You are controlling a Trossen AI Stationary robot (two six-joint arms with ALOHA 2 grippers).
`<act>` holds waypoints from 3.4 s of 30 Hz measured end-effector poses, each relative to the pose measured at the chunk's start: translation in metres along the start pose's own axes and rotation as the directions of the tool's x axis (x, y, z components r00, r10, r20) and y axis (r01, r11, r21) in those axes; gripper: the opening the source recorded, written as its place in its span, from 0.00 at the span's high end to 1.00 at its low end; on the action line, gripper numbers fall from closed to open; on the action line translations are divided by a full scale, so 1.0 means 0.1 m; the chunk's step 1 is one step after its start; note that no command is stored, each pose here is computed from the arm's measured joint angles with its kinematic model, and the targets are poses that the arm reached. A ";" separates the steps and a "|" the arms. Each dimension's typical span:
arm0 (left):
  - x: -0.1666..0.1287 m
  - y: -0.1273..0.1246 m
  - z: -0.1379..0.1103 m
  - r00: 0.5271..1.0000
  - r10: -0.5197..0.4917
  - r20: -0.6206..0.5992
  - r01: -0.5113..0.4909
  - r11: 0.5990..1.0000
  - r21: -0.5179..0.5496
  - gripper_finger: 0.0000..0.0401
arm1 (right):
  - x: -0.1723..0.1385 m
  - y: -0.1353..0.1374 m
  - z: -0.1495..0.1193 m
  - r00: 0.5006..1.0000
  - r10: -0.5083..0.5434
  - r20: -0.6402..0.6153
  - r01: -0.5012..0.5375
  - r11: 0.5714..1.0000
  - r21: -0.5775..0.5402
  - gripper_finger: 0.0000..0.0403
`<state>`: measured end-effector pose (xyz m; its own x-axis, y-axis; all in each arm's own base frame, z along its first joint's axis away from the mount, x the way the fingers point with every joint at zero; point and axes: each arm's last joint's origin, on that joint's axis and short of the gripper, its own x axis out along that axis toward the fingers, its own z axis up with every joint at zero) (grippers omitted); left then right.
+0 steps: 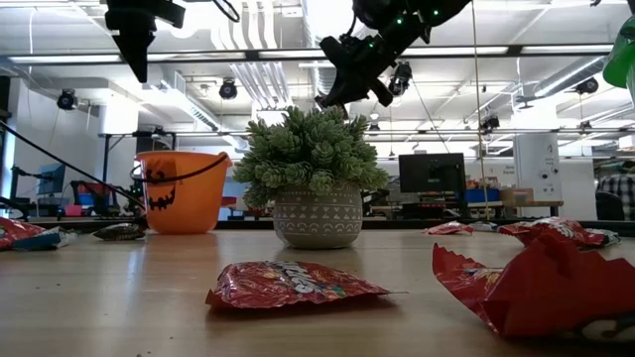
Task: Sort candy
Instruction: Put the brown chocolate into the black bucket, then put the dark brown chocolate into the black bucket
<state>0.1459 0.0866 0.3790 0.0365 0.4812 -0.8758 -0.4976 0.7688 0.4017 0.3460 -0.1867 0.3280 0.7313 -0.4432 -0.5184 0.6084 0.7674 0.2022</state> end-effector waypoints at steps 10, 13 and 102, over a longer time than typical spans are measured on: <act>0.00 0.00 0.00 1.000 0.000 0.001 0.000 1.000 0.000 0.59 | 0.00 0.00 0.00 1.000 0.001 0.001 -0.001 1.000 0.013 0.92; 0.00 0.00 0.00 1.000 0.000 0.001 0.000 1.000 0.000 0.59 | 0.00 0.01 0.00 0.999 0.048 -0.013 -0.048 0.999 0.005 0.92; 1.24 -1.06 -0.41 0.858 -0.508 -0.068 0.511 0.859 0.037 0.59 | -0.93 -0.18 -0.21 0.902 0.061 -0.427 -0.072 0.997 -0.011 0.56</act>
<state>0.1680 0.0474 0.2172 0.2250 -0.0064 -0.9743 -0.3764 0.9218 -0.0929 0.2602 -0.1498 0.3550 0.5651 -0.1556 -0.8102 0.5507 0.8024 0.2300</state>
